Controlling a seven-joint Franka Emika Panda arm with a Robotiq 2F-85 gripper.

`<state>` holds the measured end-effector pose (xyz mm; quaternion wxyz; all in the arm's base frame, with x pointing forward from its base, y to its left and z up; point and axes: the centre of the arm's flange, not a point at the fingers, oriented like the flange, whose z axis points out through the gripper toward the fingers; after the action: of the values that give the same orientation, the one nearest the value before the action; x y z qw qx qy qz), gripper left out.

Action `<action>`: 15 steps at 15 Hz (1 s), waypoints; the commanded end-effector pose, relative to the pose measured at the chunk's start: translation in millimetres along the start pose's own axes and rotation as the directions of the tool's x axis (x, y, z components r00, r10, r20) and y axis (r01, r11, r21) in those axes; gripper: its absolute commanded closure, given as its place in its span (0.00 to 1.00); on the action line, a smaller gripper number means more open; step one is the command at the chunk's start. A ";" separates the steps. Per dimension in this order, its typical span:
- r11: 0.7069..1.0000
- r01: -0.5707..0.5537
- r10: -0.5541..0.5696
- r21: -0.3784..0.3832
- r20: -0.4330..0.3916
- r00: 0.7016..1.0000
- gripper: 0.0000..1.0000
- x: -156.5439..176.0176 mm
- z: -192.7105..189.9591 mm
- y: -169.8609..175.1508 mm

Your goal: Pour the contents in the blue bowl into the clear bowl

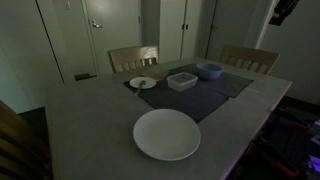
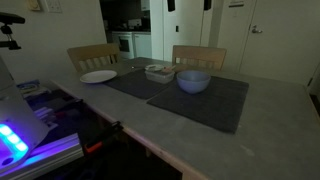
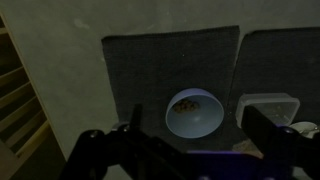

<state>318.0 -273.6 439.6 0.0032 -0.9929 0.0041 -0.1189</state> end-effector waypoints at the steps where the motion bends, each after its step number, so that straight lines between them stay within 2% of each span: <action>1: 1.000 -0.001 0.001 0.000 -0.002 1.000 0.00 -0.2 -0.8 0.5; 10: 1.000 -0.002 0.002 -0.001 -0.004 1.000 0.00 -0.4 -1.5 0.8; 15: 0.999 0.026 -0.025 -0.041 0.018 1.000 0.00 32.0 30.1 -24.2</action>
<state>327.1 -263.6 438.1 -0.0039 -0.9932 -0.0020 -0.1165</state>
